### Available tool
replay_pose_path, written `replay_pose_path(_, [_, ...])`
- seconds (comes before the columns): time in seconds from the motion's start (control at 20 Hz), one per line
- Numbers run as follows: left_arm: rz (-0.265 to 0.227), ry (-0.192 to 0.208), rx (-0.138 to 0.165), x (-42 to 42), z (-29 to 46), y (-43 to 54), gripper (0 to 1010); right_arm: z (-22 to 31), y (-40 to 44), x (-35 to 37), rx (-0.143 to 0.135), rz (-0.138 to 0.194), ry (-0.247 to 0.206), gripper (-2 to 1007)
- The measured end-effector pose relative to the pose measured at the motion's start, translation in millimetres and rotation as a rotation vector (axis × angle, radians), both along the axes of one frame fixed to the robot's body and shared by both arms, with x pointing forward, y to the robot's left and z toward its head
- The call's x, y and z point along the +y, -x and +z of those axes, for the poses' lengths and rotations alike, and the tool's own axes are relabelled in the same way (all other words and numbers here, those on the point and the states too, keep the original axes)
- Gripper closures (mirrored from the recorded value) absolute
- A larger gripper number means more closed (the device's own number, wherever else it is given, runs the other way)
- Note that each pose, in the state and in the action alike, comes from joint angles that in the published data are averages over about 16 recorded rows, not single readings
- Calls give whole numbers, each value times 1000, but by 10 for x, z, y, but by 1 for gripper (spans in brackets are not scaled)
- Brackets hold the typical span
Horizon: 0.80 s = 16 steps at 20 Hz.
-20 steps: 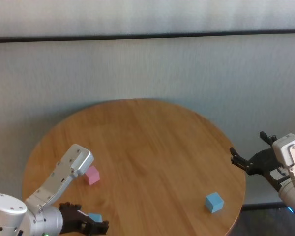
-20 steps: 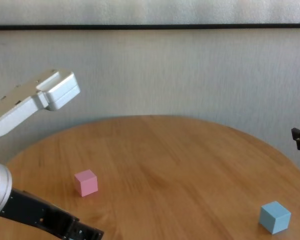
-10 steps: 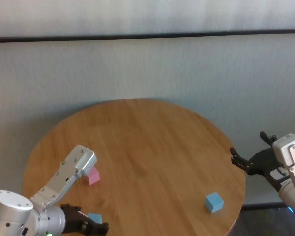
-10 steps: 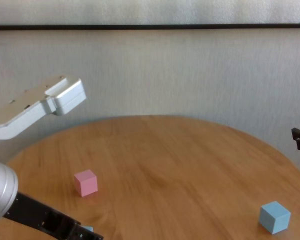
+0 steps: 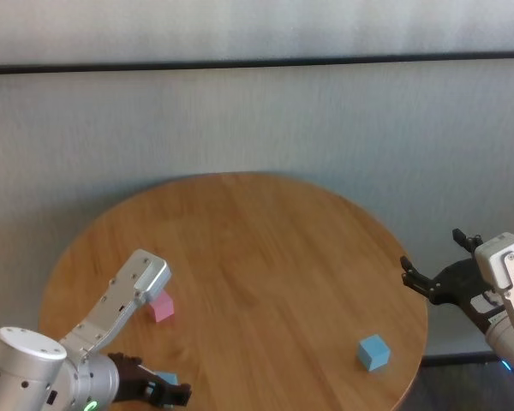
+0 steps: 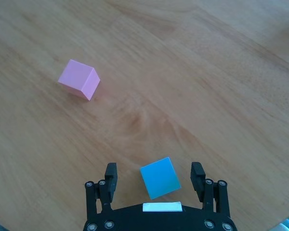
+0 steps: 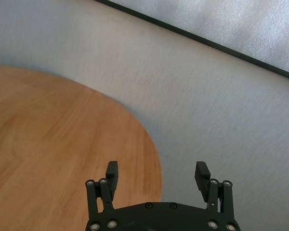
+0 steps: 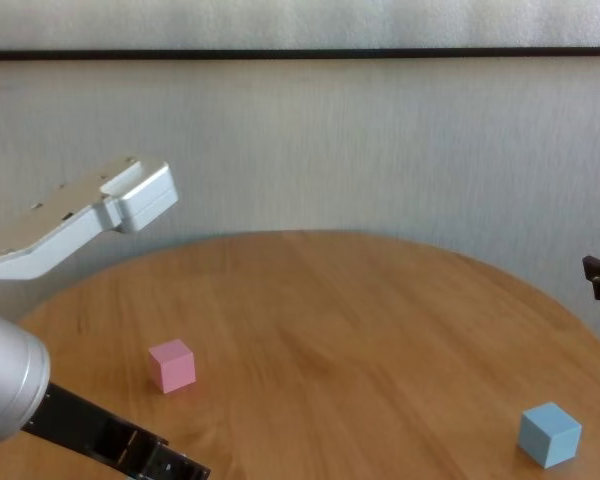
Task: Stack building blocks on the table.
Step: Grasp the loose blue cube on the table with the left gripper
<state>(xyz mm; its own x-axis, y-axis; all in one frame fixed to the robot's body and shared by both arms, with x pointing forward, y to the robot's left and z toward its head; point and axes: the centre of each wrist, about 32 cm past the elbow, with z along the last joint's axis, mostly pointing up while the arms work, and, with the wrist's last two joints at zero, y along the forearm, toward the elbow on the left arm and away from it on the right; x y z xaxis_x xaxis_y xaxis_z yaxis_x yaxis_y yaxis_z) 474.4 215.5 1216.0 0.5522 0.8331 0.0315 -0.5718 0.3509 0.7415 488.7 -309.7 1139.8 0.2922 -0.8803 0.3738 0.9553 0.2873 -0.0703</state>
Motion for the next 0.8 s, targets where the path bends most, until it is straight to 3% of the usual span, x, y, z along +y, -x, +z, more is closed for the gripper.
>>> replay_pose_path(0.8, [20,-31,9,-21,-43,-77,8,0,0,0,0,0,0,1])
